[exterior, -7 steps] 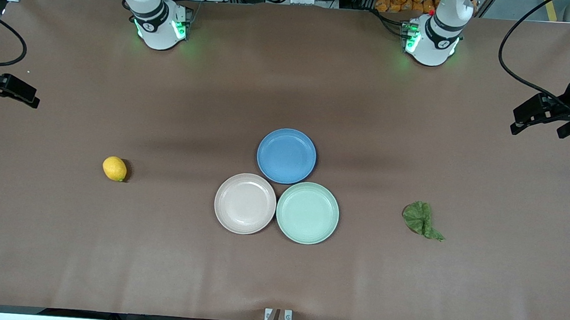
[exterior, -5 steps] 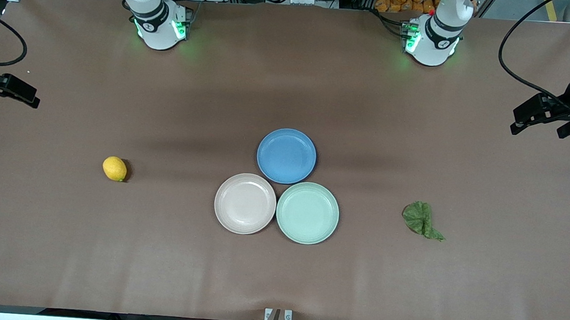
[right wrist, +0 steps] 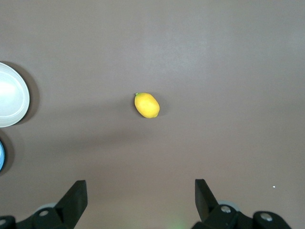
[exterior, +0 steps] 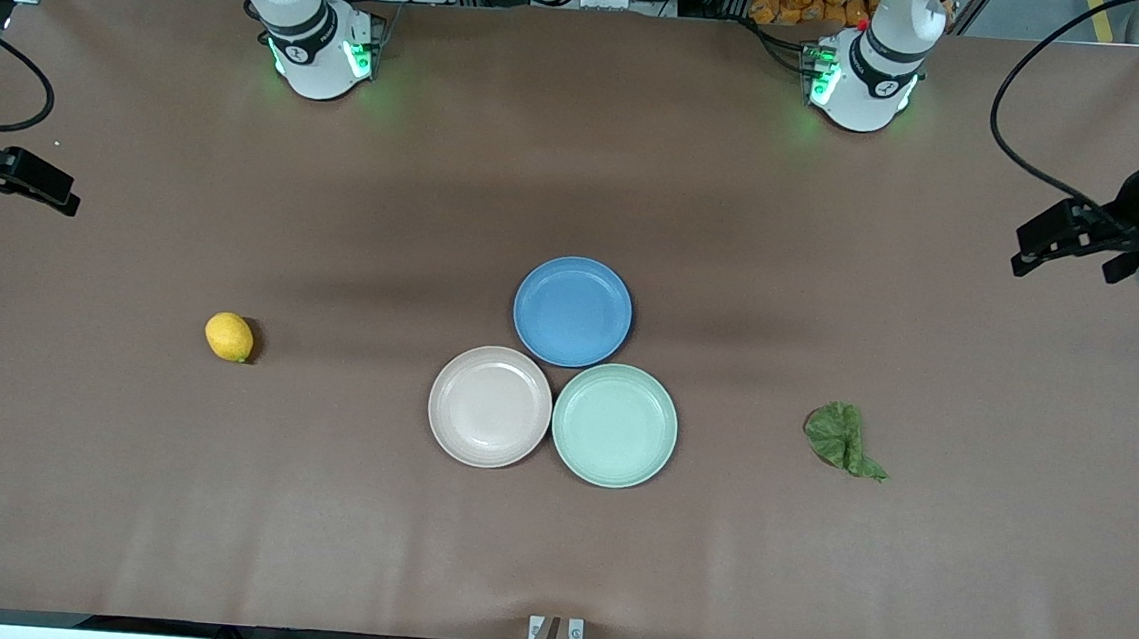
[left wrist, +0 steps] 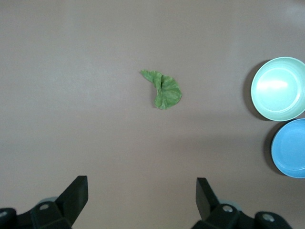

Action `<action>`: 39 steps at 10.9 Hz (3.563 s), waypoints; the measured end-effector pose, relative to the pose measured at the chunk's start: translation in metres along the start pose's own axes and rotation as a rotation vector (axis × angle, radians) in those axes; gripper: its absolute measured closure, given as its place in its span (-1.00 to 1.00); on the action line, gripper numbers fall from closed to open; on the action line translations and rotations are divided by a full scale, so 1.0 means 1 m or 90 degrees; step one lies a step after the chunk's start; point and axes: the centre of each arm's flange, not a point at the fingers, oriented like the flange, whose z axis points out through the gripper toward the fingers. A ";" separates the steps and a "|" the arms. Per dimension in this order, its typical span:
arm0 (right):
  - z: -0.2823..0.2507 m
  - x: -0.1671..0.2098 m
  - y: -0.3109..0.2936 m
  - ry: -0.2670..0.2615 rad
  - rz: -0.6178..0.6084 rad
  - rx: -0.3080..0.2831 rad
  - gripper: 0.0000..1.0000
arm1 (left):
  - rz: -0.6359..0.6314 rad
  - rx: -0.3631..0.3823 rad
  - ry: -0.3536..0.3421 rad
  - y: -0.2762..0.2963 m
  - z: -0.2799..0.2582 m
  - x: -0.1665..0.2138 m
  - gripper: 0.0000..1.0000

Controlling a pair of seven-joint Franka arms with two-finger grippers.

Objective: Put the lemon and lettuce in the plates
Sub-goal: 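Move the left gripper out toward the green lettuce leaf, then lower the left gripper onto the lettuce leaf and close it, then lift the lettuce with the left gripper while the right gripper reaches the lemon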

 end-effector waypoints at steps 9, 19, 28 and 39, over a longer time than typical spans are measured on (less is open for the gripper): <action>0.011 0.000 0.002 -0.019 0.002 0.001 -1.00 | -0.005 -0.004 -0.053 -0.004 0.153 0.042 -1.00; 0.042 0.007 0.027 -0.040 0.017 0.033 -1.00 | -0.016 -0.018 -0.060 -0.008 0.372 0.076 -1.00; 0.078 -0.015 0.027 -0.033 0.017 0.036 -1.00 | 0.005 -0.023 -0.067 0.017 0.435 0.073 -0.48; 0.205 -0.004 0.016 -0.022 0.006 0.035 -1.00 | 0.025 -0.023 -0.063 0.037 0.441 0.078 0.96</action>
